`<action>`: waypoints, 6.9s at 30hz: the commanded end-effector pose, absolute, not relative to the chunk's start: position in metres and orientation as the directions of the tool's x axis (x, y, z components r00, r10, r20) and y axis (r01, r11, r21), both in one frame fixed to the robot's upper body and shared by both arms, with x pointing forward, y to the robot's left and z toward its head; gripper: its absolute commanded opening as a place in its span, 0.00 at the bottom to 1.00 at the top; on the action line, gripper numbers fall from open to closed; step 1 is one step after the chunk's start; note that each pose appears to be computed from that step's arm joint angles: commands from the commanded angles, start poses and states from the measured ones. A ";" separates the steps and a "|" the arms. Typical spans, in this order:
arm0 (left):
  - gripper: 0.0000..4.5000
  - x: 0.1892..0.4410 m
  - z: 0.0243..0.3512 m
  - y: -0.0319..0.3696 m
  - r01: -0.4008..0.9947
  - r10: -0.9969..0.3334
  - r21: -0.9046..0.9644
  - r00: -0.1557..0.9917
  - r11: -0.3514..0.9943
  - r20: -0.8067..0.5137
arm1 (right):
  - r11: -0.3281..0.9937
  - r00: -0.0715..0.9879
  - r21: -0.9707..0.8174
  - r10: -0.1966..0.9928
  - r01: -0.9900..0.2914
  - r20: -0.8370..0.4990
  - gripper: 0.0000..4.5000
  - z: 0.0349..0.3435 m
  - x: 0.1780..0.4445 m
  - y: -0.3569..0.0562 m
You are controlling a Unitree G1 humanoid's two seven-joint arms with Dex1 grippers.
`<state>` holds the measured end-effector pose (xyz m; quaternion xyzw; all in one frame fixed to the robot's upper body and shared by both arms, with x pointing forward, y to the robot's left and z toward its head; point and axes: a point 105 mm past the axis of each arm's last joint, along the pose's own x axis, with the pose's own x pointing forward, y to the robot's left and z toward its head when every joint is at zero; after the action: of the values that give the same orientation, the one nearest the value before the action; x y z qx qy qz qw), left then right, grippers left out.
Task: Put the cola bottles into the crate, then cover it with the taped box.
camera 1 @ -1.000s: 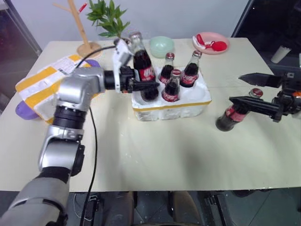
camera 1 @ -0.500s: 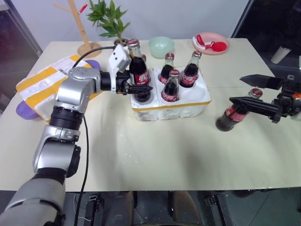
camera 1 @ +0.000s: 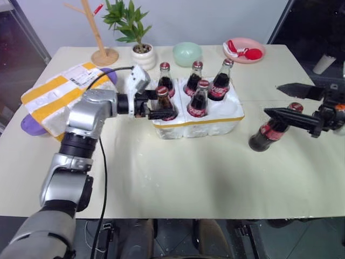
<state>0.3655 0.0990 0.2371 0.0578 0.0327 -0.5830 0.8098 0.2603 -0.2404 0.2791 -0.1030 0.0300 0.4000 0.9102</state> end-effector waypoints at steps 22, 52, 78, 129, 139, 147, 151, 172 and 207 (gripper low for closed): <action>0.99 0.290 0.254 0.050 0.987 -0.987 0.141 -0.058 -0.079 -0.149 | 0.970 0.969 -0.052 0.235 -0.239 -0.079 1.00 0.165 0.254 -0.284; 1.00 0.302 0.260 0.075 0.984 -0.988 0.146 0.117 0.102 -0.099 | 0.792 0.749 -0.048 0.594 -0.609 0.295 0.63 0.308 0.312 -0.211; 1.00 0.310 0.259 0.106 0.923 -0.935 0.245 0.334 0.298 -0.121 | 0.707 0.722 -0.163 0.690 -0.688 -0.055 0.99 0.249 0.359 -0.175; 0.18 0.363 0.138 0.423 0.069 0.369 0.935 0.907 0.347 -0.204 | 0.638 0.658 -0.279 0.753 -0.718 0.027 1.00 0.349 0.242 -0.241; 0.18 0.394 0.273 0.328 -0.095 -0.007 0.906 0.994 0.413 0.107 | 0.656 0.689 -0.279 0.724 -0.702 -0.032 1.00 0.332 0.248 -0.252; 0.18 0.385 0.322 0.202 0.065 -0.371 0.954 0.927 0.293 0.050 | 0.678 0.710 -0.269 0.703 -0.684 -0.032 1.00 0.320 0.252 -0.255; 0.18 0.375 0.309 0.159 0.183 -0.450 0.966 0.889 0.183 -0.084 | 0.689 0.719 -0.267 0.694 -0.674 -0.024 1.00 0.318 0.251 -0.257; 0.18 0.351 0.316 0.131 0.155 -0.481 0.977 0.852 -0.144 -0.206 | 0.730 0.737 -0.226 0.672 -0.645 0.067 1.00 0.321 0.255 -0.257; 0.99 0.302 0.279 0.176 0.637 -0.611 0.760 0.654 0.128 -0.445 | 0.686 0.707 -0.243 0.707 -0.686 -0.001 1.00 0.312 0.257 -0.256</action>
<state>0.3091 0.1702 0.2640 0.5624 0.0260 -0.4086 0.7184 0.2643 -0.2529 0.2984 -0.0897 -0.0270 0.3877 0.9170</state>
